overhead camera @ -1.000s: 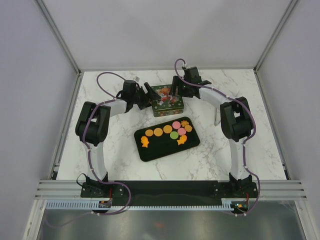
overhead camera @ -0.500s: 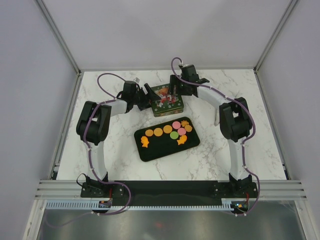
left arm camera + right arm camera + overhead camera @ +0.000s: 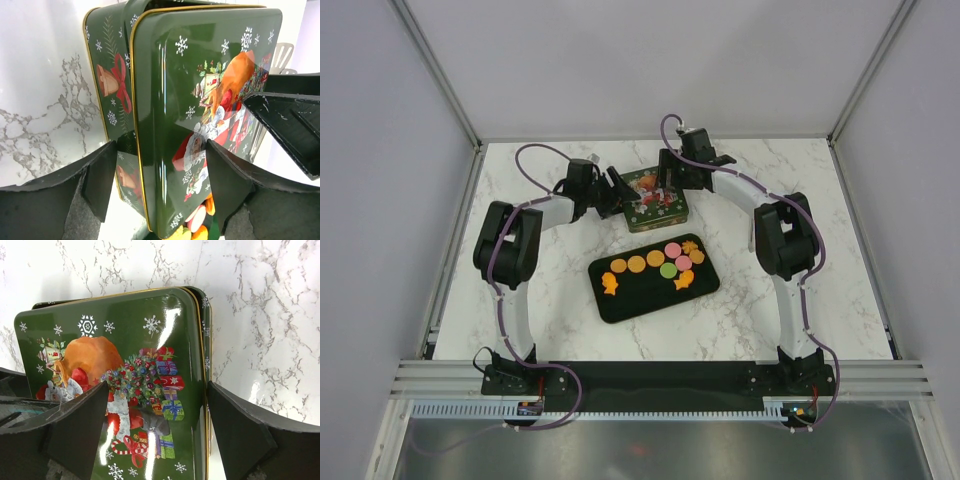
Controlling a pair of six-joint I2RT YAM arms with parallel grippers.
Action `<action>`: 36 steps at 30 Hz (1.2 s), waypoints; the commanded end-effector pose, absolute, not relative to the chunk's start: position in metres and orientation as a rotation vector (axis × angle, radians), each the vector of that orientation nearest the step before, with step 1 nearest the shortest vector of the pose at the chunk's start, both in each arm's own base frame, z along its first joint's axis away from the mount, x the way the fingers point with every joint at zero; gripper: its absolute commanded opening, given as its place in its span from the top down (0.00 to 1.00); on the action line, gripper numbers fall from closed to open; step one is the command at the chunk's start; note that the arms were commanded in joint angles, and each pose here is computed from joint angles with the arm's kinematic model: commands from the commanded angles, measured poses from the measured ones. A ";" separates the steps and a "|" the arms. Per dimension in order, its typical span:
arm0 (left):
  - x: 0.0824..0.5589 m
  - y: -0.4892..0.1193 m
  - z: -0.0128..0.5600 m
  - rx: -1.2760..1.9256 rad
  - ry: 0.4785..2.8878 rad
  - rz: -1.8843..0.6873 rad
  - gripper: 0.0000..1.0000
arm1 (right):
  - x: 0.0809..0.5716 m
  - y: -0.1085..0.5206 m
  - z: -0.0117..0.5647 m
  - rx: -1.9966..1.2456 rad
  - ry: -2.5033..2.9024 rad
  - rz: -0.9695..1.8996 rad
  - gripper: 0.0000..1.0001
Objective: Pack the cookies
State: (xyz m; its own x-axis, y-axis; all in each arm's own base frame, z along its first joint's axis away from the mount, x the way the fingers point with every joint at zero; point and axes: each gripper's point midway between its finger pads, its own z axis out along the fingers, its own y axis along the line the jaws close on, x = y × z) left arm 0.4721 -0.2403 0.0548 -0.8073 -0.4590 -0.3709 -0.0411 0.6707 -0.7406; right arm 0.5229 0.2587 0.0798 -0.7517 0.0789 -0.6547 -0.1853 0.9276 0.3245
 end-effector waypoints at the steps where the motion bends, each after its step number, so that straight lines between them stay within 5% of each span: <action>1: 0.477 -0.251 0.069 -0.354 2.360 -1.047 0.23 | 0.519 0.271 0.084 -0.079 2.388 0.547 0.12; 24: 0.509 -0.237 0.079 -0.301 2.419 -0.951 0.16 | 0.551 0.242 0.093 -0.086 2.313 0.512 0.04; 36: 0.532 -0.225 0.063 -0.292 2.475 -0.792 0.16 | 0.541 0.267 0.056 -0.063 2.369 0.746 0.05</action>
State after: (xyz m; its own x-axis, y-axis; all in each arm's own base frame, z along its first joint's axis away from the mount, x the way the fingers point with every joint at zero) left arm 0.5233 -0.2333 0.0635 -0.8487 -0.3804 -0.3674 -0.0670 0.7664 -0.6389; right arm 0.5567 0.2529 0.0706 -0.7560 0.1474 -0.6378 -0.2121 0.8666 0.4516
